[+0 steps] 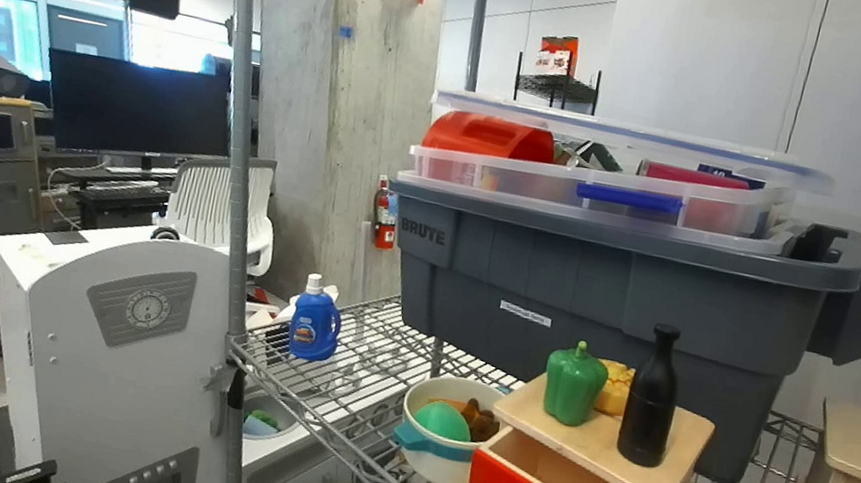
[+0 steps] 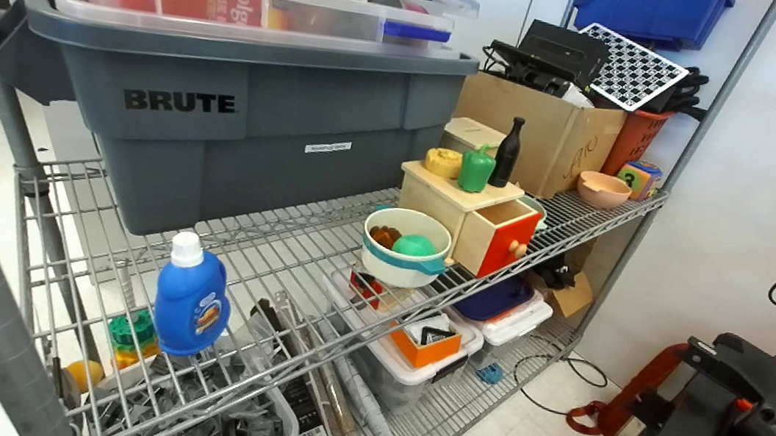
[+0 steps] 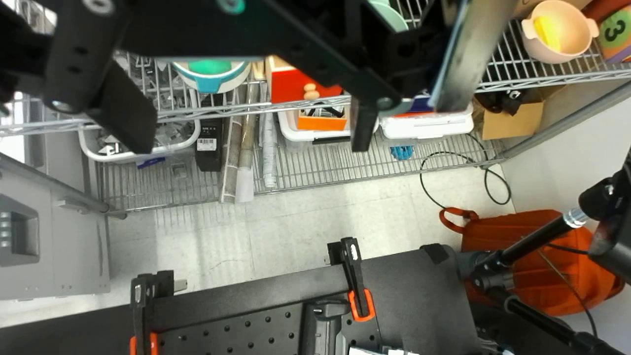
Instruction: Pick up the bottle and put it in the bowl
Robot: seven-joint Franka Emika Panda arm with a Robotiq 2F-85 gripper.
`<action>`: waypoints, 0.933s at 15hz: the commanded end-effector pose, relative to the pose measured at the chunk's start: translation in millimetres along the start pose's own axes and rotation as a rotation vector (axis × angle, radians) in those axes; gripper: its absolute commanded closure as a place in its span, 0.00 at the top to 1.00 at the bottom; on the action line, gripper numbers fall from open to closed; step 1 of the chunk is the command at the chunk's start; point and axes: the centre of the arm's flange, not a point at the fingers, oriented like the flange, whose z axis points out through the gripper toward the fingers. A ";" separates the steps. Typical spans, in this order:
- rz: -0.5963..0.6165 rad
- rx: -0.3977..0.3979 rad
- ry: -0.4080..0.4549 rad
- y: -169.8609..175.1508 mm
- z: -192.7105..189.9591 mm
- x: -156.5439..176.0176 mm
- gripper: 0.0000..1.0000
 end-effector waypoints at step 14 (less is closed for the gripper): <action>-0.024 0.053 -0.041 35.0 15.4 157.5 1.00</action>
